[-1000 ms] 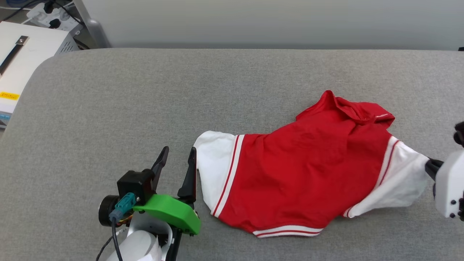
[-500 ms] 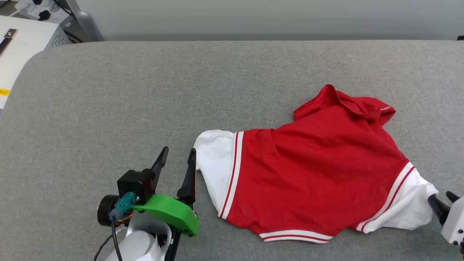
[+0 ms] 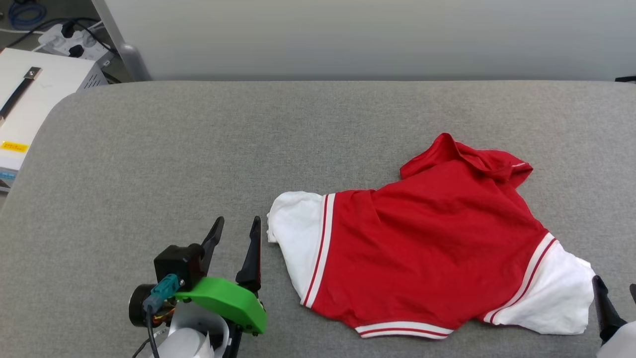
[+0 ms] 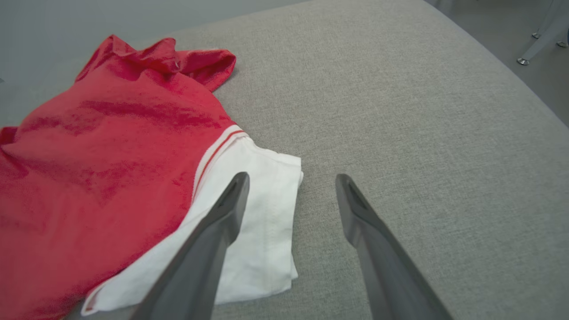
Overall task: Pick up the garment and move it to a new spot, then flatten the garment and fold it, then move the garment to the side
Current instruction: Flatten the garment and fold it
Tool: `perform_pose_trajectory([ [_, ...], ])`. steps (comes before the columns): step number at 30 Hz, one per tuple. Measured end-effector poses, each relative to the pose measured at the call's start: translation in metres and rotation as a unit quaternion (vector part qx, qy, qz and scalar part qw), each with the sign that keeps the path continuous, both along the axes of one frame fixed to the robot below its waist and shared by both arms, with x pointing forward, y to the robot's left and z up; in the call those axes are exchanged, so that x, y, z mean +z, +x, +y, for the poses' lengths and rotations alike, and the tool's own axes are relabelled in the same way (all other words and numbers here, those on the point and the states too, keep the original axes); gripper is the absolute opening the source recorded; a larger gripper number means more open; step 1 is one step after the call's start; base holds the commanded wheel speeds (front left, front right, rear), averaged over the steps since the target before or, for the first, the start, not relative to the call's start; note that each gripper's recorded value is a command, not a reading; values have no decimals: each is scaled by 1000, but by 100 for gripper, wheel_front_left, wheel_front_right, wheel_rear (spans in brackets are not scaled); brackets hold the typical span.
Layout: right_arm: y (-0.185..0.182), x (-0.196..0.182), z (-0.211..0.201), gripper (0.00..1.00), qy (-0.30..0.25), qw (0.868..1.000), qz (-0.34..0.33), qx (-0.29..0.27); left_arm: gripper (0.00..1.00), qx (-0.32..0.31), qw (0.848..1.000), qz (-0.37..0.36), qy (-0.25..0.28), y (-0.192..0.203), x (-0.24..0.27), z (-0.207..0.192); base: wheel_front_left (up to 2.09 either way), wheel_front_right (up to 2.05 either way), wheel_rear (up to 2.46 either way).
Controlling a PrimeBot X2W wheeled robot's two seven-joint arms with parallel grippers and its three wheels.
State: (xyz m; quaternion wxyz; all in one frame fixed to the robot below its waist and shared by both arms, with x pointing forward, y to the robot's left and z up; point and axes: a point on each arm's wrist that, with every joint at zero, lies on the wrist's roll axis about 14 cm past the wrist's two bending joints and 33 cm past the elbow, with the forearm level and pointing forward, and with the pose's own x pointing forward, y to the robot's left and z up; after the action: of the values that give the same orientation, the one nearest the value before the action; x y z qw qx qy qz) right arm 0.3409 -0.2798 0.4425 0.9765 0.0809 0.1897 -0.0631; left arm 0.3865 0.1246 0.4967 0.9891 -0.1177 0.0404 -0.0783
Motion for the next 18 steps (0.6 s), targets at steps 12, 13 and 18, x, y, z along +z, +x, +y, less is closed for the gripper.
perform_pose_trajectory([
  [12,3,88,64,100,-31,981,-183,56,100,-7,1000,-5,10,-2,5,-1,0,0,0],
  [13,3,92,70,100,-33,979,-189,66,100,-8,1000,-3,13,-2,4,-1,0,0,0],
  [18,-2,107,90,100,-39,972,-208,99,100,-31,999,25,29,2,-8,-5,0,0,0],
])
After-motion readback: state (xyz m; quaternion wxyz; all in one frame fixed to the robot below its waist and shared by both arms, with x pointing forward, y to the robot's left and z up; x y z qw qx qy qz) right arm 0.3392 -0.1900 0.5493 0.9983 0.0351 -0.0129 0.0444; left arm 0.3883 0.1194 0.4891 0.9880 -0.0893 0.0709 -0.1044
